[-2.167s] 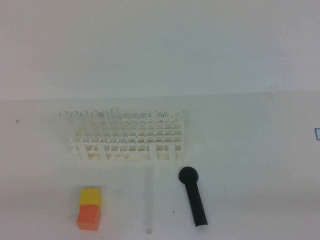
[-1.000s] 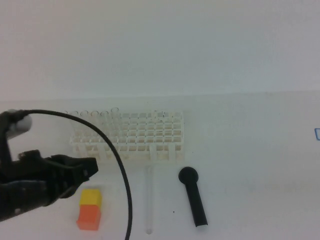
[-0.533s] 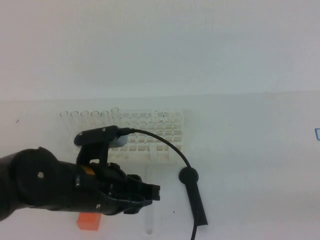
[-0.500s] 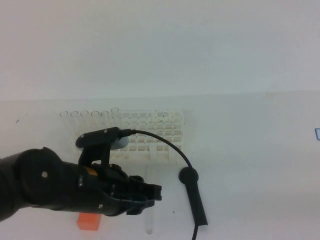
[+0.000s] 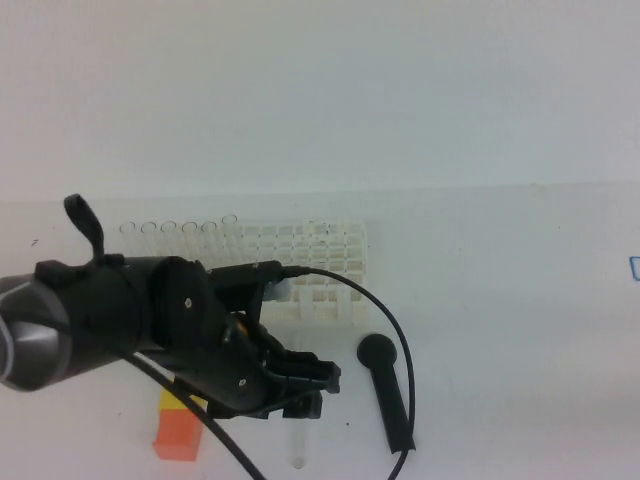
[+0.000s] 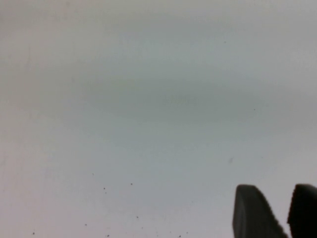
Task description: Place the test tubes
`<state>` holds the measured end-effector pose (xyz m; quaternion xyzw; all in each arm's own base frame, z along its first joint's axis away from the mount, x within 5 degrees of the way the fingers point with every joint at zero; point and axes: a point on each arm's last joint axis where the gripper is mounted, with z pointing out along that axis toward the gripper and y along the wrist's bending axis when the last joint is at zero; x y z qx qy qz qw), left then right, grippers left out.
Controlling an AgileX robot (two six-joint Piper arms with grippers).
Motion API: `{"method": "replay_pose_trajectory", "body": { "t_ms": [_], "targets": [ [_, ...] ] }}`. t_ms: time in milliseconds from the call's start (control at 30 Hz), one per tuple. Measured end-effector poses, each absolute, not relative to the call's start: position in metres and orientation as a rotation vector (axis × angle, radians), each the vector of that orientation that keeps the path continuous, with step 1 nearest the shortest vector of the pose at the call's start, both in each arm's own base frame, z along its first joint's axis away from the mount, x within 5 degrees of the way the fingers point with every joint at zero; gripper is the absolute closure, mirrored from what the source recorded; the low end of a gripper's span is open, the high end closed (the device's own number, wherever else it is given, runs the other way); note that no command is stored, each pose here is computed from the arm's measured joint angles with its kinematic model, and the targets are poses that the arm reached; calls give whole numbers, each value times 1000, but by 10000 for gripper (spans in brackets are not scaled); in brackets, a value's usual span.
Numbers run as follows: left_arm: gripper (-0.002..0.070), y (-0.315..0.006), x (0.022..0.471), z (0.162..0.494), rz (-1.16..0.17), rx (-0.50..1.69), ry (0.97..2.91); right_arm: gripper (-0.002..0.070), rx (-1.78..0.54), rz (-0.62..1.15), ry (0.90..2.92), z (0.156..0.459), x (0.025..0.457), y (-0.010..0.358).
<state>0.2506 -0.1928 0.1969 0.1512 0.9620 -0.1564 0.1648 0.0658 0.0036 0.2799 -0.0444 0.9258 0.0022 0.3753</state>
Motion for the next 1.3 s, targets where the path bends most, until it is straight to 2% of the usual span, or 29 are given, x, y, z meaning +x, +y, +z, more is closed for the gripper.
{"method": "replay_pose_trajectory", "body": {
  "t_ms": [467, 767, 900, 1167, 1300],
  "targets": [
    [237, -213, 247, 160, -297, 585, 2820, 486, -110, 0, 2373, 280, 66, 3],
    [245, -212, 246, 148, -234, 575, 2887, 486, -111, -3, 2373, 280, 66, 3],
    [356, -211, 245, 144, -217, 576, 2903, 486, -111, -3, 2373, 280, 66, 3],
    [666, -210, 246, 142, -197, 592, 2901, 486, -111, -5, 2371, 280, 66, 3],
    [675, -209, 247, 142, -181, 573, 2901, 486, -111, -5, 2371, 280, 66, 3]
  ]
}}
